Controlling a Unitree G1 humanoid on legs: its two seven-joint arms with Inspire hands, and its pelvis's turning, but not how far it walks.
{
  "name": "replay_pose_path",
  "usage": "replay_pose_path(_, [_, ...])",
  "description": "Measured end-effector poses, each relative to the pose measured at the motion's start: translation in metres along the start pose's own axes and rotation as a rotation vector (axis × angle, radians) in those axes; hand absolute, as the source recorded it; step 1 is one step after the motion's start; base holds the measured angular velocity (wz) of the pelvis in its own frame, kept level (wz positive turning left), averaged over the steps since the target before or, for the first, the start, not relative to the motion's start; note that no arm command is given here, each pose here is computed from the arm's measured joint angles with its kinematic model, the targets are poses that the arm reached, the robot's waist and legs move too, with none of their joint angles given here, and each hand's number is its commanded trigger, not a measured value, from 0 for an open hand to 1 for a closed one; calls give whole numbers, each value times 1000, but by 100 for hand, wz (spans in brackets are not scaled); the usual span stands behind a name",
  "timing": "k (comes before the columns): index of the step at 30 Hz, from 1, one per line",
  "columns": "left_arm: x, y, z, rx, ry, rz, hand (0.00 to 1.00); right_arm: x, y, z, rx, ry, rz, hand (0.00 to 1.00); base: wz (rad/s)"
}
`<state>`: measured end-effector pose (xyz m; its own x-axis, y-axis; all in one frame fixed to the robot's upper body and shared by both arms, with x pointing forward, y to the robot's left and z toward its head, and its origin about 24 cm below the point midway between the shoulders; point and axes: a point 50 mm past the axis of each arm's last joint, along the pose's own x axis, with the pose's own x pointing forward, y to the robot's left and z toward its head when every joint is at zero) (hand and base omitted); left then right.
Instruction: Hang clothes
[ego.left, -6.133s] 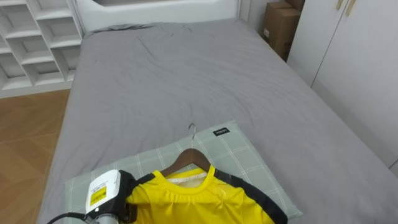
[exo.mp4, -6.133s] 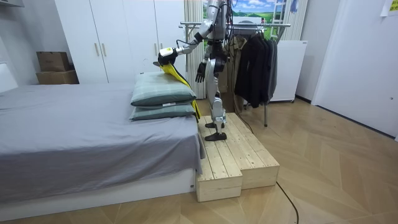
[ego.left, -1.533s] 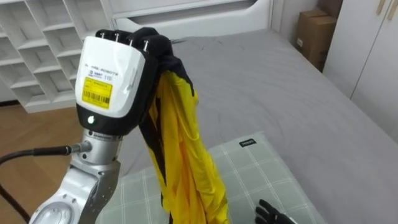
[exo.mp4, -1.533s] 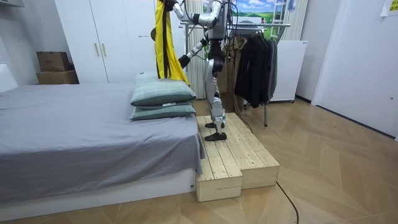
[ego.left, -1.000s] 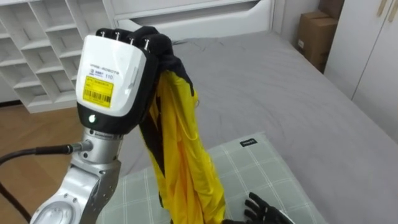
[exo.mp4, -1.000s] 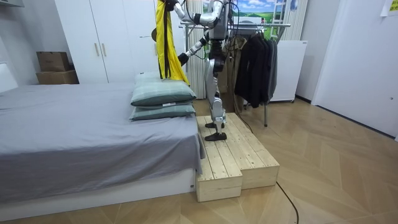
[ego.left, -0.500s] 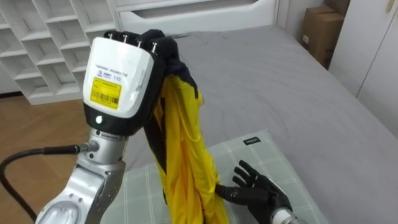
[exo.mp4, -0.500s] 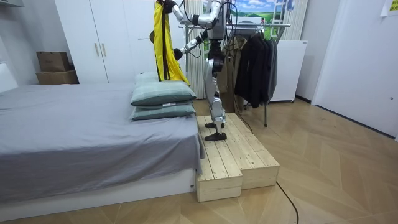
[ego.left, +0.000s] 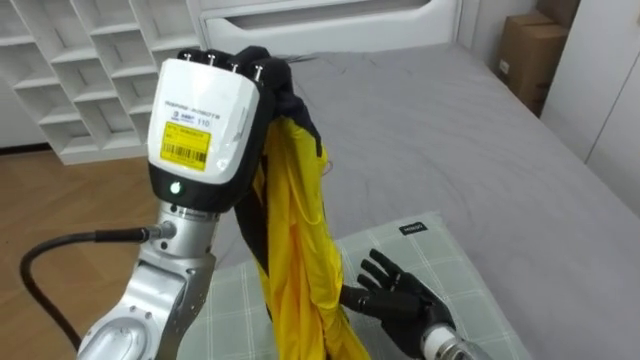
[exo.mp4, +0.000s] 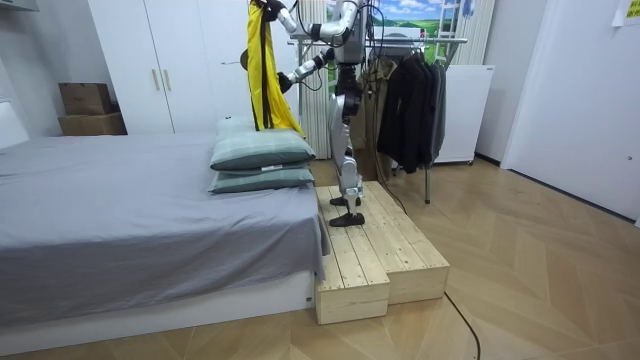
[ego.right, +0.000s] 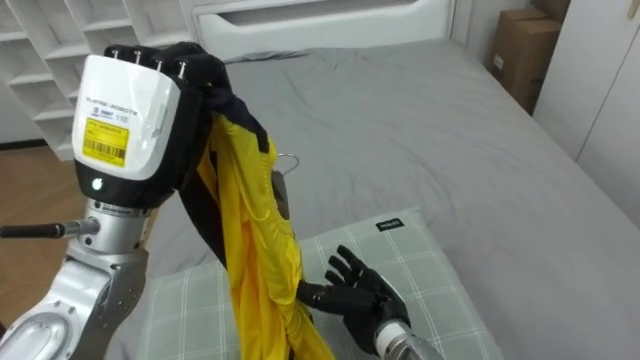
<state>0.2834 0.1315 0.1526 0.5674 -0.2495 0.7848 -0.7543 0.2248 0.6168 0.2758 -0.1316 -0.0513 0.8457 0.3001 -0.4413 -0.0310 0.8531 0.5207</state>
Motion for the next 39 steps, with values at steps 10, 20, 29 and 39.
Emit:
replay_pose_path(10, [0,0,-3,27,16,1,100,0,1,-4,-41,20,7,0,2])
replay_pose_path(20, [1,2,-2,16,-13,3,100,-9,-21,11,-273,41,33,0,0])
replay_pose_path(29, [1,2,-1,-23,-40,-10,100,-26,-53,6,-225,63,10,0,1])
replay_pose_path(39, [4,7,-4,-15,-61,3,100,-40,-65,-9,-155,102,74,0,0])
